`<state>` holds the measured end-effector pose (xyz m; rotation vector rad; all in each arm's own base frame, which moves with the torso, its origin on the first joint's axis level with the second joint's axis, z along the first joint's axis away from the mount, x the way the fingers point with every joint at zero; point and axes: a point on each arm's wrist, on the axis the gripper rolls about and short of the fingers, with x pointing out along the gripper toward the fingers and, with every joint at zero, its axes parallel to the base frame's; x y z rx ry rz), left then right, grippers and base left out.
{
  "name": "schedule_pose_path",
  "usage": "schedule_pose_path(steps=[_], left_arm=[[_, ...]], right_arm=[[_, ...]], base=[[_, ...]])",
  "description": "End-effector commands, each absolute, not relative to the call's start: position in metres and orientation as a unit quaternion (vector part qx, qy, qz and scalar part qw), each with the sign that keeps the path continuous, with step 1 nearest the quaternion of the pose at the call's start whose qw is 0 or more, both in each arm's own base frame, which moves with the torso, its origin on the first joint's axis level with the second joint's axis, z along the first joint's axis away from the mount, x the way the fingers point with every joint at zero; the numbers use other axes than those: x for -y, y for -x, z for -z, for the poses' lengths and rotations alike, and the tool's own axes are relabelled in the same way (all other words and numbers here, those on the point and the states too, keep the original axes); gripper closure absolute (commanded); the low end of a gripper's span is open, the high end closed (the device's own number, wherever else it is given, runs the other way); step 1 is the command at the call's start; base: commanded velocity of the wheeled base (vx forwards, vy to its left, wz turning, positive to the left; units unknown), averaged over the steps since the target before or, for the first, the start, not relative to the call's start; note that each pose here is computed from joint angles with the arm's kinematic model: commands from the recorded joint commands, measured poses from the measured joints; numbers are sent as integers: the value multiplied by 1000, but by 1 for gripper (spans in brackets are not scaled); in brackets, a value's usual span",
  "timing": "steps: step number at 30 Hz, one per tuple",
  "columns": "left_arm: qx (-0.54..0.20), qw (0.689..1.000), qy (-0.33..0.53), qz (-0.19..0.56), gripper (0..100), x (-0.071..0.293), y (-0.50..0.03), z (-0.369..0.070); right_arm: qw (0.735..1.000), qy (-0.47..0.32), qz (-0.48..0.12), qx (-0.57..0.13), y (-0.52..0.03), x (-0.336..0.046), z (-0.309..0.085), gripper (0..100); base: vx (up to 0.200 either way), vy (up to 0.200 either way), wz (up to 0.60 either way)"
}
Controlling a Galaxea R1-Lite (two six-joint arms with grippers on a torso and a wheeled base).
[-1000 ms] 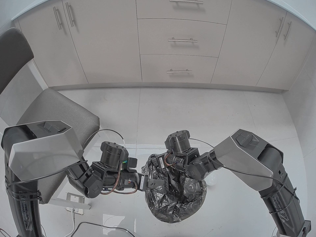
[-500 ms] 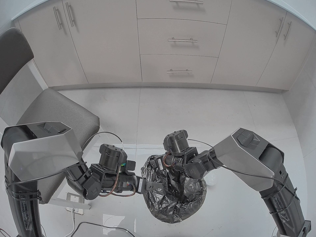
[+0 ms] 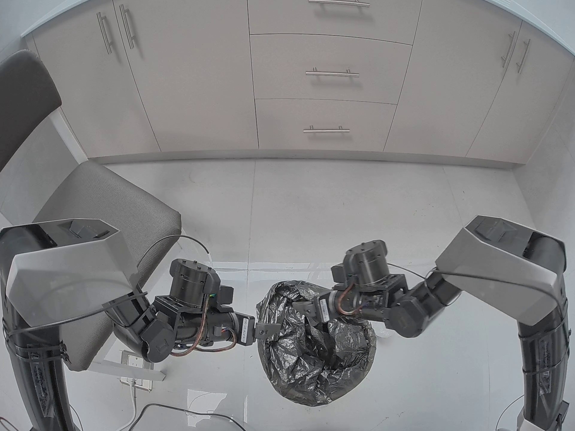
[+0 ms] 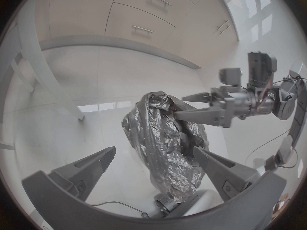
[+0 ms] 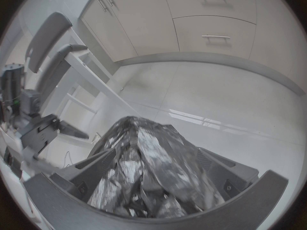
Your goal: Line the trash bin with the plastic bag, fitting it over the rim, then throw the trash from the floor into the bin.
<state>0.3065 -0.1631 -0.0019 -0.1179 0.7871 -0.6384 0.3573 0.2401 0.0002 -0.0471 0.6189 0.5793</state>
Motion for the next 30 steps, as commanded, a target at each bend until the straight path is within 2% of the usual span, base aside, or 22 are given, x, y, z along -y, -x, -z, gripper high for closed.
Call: schedule_pose_path(steps=[1, 7, 9, 15, 21, 30], left_arm=[[-361, 900, 34, 242, 0, 151, -316, 5], [-344, 919, 11, 193, 0, 153, -322, 5], [-329, 929, -9, 169, 0, 157, -328, 1], [-337, 924, -37, 178, 0, 163, -331, 2], [-339, 915, -48, 213, 0, 188, -318, 4], [-351, 911, -58, 208, 0, 185, -312, 11]], right_arm=[[917, -22, -306, -254, -333, -171, -33, 0], [929, -70, -288, -221, -341, -162, -25, 0], [926, -96, -282, -231, -341, -162, -4, 0], [924, -97, -280, -240, -344, -161, 7, 0], [925, -98, -273, -246, -346, -157, 12, 0], [924, -98, -272, -250, -347, -158, 17, 0]], base=[[0, 0, 0], [0, 0, 0], [0, 0, 0], [0, 0, 0], [0, 0, 0], [0, 0, 0]])
